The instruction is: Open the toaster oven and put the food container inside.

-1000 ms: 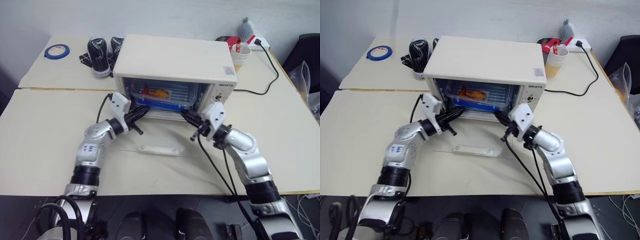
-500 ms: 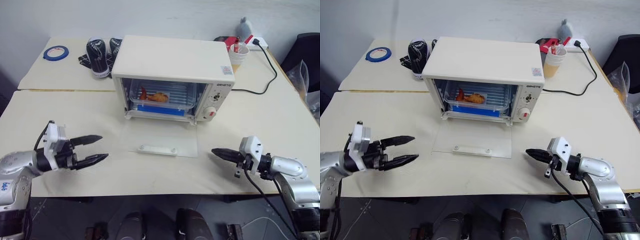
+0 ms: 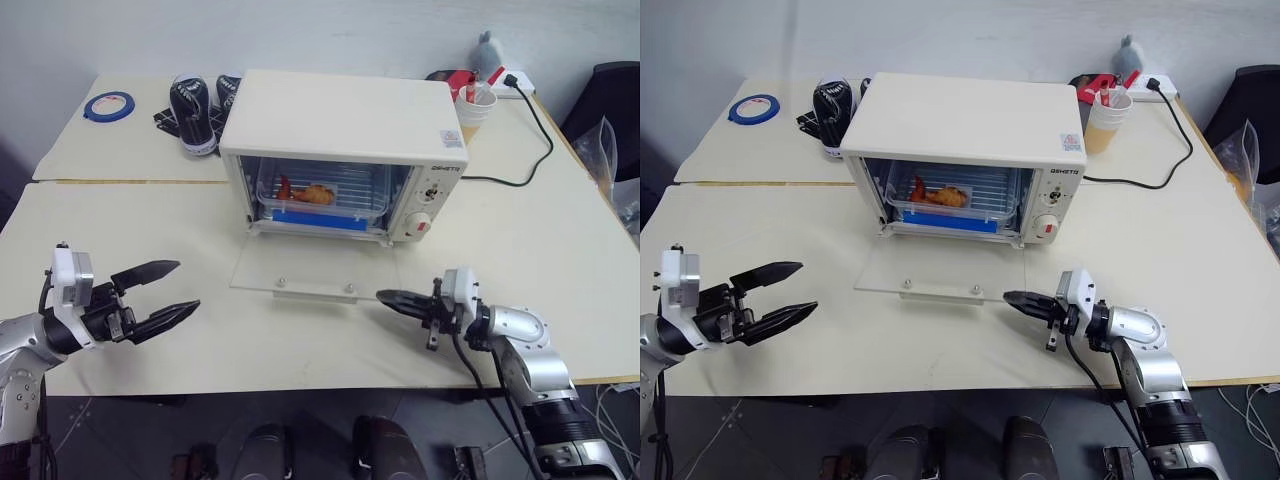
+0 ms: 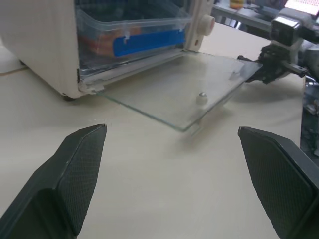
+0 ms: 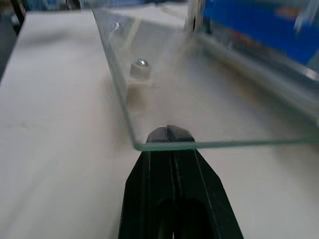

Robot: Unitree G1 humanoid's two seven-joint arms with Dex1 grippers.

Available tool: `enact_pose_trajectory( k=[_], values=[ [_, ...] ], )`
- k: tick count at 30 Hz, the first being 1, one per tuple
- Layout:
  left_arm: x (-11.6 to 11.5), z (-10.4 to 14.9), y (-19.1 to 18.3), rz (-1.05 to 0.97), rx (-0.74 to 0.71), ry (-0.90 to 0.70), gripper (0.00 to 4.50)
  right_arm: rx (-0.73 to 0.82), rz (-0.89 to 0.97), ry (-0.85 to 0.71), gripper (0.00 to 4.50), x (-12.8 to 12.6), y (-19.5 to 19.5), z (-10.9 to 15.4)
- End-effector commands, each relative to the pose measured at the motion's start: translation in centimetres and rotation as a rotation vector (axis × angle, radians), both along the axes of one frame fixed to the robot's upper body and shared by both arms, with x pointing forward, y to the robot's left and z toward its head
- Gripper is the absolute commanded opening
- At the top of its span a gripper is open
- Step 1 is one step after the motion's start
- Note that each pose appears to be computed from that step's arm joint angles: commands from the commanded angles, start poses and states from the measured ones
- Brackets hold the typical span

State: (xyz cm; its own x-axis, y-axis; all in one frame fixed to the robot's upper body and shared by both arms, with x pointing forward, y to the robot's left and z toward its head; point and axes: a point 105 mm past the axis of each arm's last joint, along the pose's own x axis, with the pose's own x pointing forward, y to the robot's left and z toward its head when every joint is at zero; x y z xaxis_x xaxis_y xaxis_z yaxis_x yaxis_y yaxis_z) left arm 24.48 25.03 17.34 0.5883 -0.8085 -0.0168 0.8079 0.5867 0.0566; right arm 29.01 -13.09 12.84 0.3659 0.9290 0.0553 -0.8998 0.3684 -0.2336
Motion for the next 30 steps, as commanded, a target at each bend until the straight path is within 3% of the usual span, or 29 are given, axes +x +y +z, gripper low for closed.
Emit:
enact_pose_trajectory(
  k=[1, 3, 6, 11, 14, 17, 23, 28, 30],
  values=[
    [-0.2, 1.1, 0.1, 0.015, -0.013, -0.047, 4.46, 0.133, -0.045, -0.098, 0.00, 0.3, -0.5, 4.3],
    [0.1, 1.1, 0.0, 0.027, -0.037, -0.054, 4.46, 0.249, -0.080, -0.136, 0.00, 1.0, -0.4, 7.4],
    [0.7, 0.9, -0.6, 0.028, -0.045, -0.062, 4.46, 0.321, -0.105, -0.150, 0.00, 2.3, 0.0, 9.7],
    [1.8, 0.2, -1.7, 0.023, -0.027, -0.097, 4.46, 0.373, -0.139, -0.154, 0.00, 3.8, -0.3, 11.3],
    [2.2, 0.0, -1.8, 0.034, -0.001, -0.136, 4.46, 0.313, -0.106, -0.133, 0.00, 2.6, -1.2, 10.8],
    [2.2, -0.5, -1.6, 0.046, 0.037, -0.148, 4.50, 0.150, -0.070, -0.131, 0.60, 0.4, -2.1, 8.9],
    [-0.4, -3.3, -0.8, 0.039, 0.160, -0.103, 4.50, -0.068, -0.032, -0.121, 2.65, -4.1, -4.2, 4.7],
    [-0.9, -4.1, -0.7, 0.067, 0.211, -0.108, 4.50, -0.142, 0.035, -0.090, 4.45, -6.2, -4.0, 1.9],
    [-1.1, -4.5, -0.7, 0.068, 0.233, -0.113, 4.50, -0.139, 0.034, -0.091, 4.48, -6.2, -3.8, 1.5]
  ],
)
